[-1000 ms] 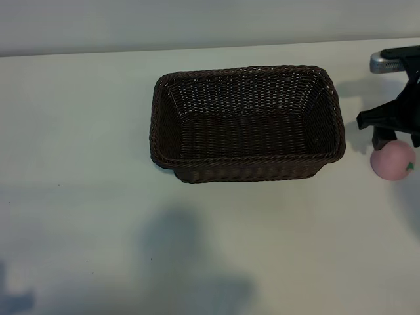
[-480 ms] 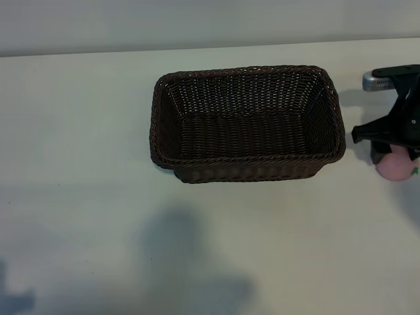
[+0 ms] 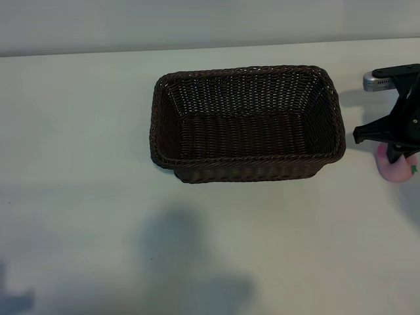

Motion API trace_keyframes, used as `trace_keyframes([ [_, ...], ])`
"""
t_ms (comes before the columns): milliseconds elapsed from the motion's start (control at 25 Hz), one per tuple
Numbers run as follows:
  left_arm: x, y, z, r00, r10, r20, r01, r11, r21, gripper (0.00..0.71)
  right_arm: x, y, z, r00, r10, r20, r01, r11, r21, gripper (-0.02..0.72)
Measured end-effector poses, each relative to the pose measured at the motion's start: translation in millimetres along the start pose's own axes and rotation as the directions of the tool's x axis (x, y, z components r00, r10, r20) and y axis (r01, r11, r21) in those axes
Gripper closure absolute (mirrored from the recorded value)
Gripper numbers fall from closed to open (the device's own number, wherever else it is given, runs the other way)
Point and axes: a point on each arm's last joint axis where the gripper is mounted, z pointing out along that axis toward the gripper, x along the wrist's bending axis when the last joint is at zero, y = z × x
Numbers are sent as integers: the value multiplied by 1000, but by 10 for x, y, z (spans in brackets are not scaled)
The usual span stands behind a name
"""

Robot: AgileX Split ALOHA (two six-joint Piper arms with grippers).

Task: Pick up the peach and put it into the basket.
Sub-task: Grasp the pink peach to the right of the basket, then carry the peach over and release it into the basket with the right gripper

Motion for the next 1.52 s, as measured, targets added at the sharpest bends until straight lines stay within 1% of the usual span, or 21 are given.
trace_keyframes([
  [240, 0, 0, 0, 1000, 0, 0, 0, 1000, 0, 259, 0, 116, -208, 1000, -27, 3, 26, 999, 32, 662],
  [400, 0, 0, 0, 1000, 0, 0, 0, 1000, 0, 259, 18, 230, -565, 1000, -18, -18, 18, 999, -31, 662],
  [640, 0, 0, 0, 1000, 0, 0, 0, 1000, 0, 259, 24, 285, -1273, 999, -31, -37, 24, 986, -166, 662],
  [760, 0, 0, 0, 1000, 0, 0, 0, 1000, 0, 260, 34, 303, -1505, 998, -36, -48, 25, 979, -200, 662],
  [840, 0, 0, 0, 1000, 0, 0, 0, 1000, 0, 260, 87, 317, -1584, 997, -47, -59, 33, 977, -211, 662],
  [920, 0, 0, 0, 1000, 0, 0, 0, 1000, 0, 260, 223, 320, -1629, 994, -79, -75, 60, 973, -225, 662],
  [1040, 0, 0, 0, 1000, 0, 0, 0, 1000, 0, 260, 538, 277, -1643, 982, -159, -98, 132, 963, -233, 662],
  [1200, 0, 0, 0, 1000, 0, 0, 0, 1000, 0, 260, 1037, 184, -1667, 951, -285, -120, 243, 929, -279, 662],
  [1320, 0, 0, 0, 1000, 0, 0, 0, 1000, 0, 260, 1307, 113, -1691, 926, -353, -130, 299, 900, -318, 662],
  [1400, 0, 0, 0, 1000, 0, 0, 0, 1000, 0, 260, 1407, 88, -1703, 917, -376, -135, 314, 887, -339, 662],
  [1520, 0, 0, 0, 1000, 0, 0, 0, 1000, 0, 260, 1461, 107, -1671, 917, -373, -143, 305, 885, -352, 662],
])
